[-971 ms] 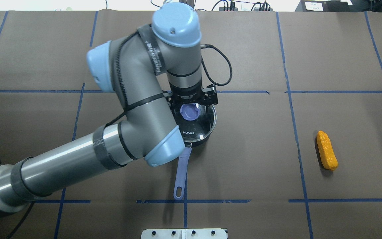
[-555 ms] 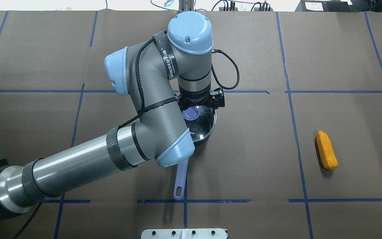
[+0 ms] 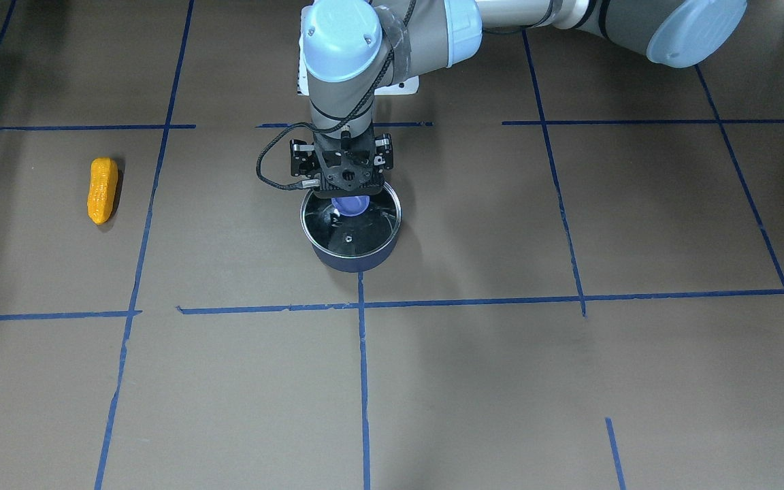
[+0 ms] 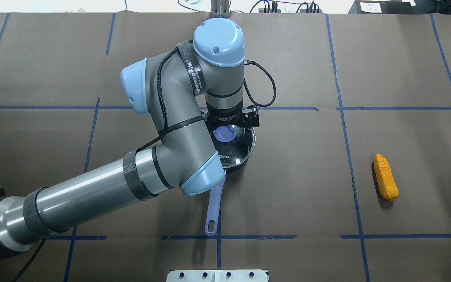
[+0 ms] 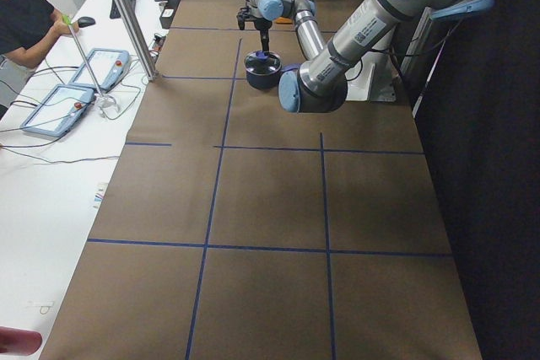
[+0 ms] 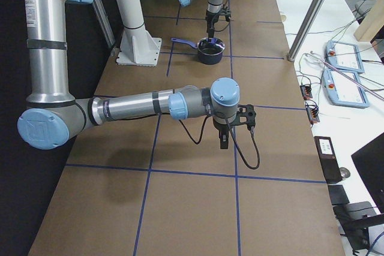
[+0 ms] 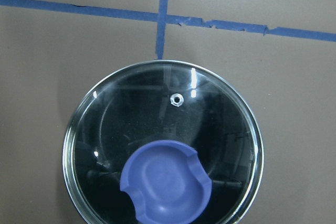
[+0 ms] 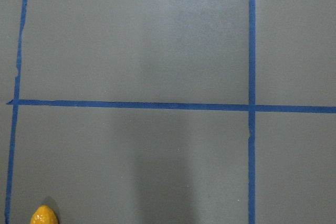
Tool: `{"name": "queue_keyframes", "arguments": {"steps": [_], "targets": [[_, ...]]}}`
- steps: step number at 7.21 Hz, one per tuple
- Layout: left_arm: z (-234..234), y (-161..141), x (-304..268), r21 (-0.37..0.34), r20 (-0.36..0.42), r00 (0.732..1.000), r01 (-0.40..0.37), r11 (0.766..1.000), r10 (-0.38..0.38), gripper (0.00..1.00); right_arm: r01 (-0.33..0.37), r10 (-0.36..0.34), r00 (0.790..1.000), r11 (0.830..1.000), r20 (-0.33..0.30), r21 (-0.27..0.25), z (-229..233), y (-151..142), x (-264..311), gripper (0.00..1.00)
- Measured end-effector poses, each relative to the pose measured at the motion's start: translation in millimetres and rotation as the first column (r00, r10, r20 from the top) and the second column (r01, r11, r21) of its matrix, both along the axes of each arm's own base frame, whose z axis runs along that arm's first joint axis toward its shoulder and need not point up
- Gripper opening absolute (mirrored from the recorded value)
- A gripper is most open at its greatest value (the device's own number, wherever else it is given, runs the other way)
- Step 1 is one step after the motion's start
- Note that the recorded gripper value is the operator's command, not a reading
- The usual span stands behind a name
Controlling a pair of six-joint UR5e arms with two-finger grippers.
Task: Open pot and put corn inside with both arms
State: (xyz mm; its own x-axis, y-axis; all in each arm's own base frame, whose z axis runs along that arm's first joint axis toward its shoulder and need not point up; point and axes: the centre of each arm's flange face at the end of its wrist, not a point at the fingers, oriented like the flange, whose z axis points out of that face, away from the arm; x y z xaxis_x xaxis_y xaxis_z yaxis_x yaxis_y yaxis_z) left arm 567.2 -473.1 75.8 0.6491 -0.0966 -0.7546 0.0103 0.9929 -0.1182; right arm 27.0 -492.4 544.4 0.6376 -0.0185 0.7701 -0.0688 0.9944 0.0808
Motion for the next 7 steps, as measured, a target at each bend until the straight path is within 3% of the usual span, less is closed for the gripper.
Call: {"name": "queue_keyframes", "arguments": {"steps": [4, 7], "targets": [[16.2, -7.2, 10.5, 0.005, -0.016, 1.000, 0.005, 1.000, -0.005, 0.99, 0.012, -0.012, 1.000, 1.000, 0.008, -0.026, -25.0, 1.4, -38.2, 0.99], [19.9, -8.0, 13.4, 0.002, -0.011, 1.000, 0.003, 1.000, -0.003, 0.80, 0.018, -0.018, 1.000, 1.000, 0.005, -0.025, -26.3, 1.0, -42.1, 0.99]]}}
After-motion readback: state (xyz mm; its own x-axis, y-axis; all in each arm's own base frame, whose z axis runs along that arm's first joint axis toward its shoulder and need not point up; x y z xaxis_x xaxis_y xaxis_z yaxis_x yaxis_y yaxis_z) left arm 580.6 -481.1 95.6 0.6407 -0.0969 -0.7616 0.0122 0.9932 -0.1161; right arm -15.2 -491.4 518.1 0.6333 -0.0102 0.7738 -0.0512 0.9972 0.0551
